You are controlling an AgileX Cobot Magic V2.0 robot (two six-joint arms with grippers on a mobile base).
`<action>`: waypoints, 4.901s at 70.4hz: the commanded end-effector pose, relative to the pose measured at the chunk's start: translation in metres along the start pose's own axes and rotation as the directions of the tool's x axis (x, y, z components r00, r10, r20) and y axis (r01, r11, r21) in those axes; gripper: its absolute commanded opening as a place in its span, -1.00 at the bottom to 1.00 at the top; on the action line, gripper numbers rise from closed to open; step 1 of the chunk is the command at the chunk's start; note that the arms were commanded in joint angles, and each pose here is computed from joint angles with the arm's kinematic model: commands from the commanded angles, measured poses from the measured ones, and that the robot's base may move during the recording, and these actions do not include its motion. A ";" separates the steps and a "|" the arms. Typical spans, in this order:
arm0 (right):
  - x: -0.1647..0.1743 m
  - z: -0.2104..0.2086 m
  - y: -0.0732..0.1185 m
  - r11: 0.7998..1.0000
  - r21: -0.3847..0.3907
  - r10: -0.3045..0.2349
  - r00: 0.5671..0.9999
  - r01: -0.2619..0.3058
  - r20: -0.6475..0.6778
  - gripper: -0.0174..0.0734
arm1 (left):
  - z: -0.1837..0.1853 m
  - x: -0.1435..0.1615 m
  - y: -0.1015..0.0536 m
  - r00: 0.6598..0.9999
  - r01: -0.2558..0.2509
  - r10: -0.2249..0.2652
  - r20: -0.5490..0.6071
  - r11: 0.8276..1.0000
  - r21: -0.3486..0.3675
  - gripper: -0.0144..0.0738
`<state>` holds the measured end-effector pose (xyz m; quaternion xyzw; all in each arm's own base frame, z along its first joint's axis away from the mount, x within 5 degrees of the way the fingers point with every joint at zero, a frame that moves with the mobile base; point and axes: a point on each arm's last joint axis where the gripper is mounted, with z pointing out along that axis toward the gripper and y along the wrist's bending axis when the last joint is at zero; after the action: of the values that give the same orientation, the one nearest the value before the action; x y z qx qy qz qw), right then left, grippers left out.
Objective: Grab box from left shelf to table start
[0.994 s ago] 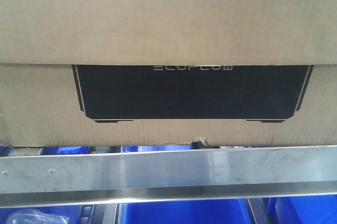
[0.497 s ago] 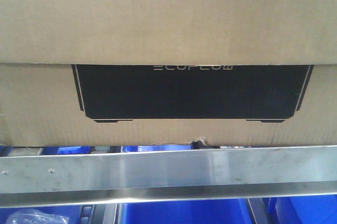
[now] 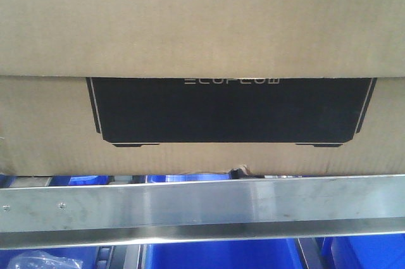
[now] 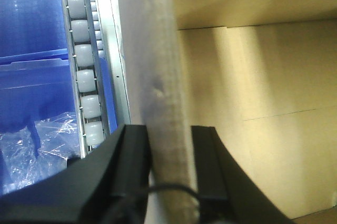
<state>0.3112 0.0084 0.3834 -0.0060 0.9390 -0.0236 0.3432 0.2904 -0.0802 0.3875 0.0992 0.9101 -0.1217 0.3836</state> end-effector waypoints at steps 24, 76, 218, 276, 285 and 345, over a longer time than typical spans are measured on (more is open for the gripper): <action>-0.011 -0.021 -0.004 1.000 0.013 -0.008 0.995 0.007 0.103 -0.48 | -0.020 -0.017 -0.012 0.986 0.045 -0.059 0.155 0.995 0.094 -0.89; 0.001 -0.103 -0.006 1.000 -0.015 0.015 0.953 -0.011 0.302 -0.49 | -0.086 -0.014 -0.017 0.950 0.018 -0.039 0.310 0.997 0.071 -0.89; 0.143 -0.203 0.012 0.947 -0.313 0.084 0.888 0.070 0.452 -0.49 | -0.195 0.120 -0.029 0.866 0.050 -0.154 0.475 0.973 0.224 -0.89; 0.143 -0.203 0.012 0.947 -0.313 0.084 0.888 0.070 0.451 -0.49 | -0.195 0.120 -0.029 0.866 0.050 -0.154 0.475 0.973 0.224 -0.89; 0.143 -0.203 0.012 0.947 -0.313 0.084 0.888 0.070 0.451 -0.49 | -0.195 0.120 -0.029 0.866 0.050 -0.154 0.475 0.973 0.224 -0.89; 0.143 -0.202 0.012 0.947 -0.313 0.083 0.890 0.070 0.449 -0.49 | -0.195 0.120 -0.029 0.866 0.050 -0.154 0.475 0.973 0.224 -0.91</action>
<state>0.0701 0.0195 0.4280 -0.0615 0.8623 0.0971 0.4932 0.0756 -0.0308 0.4072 0.0801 0.8369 -0.1543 0.5191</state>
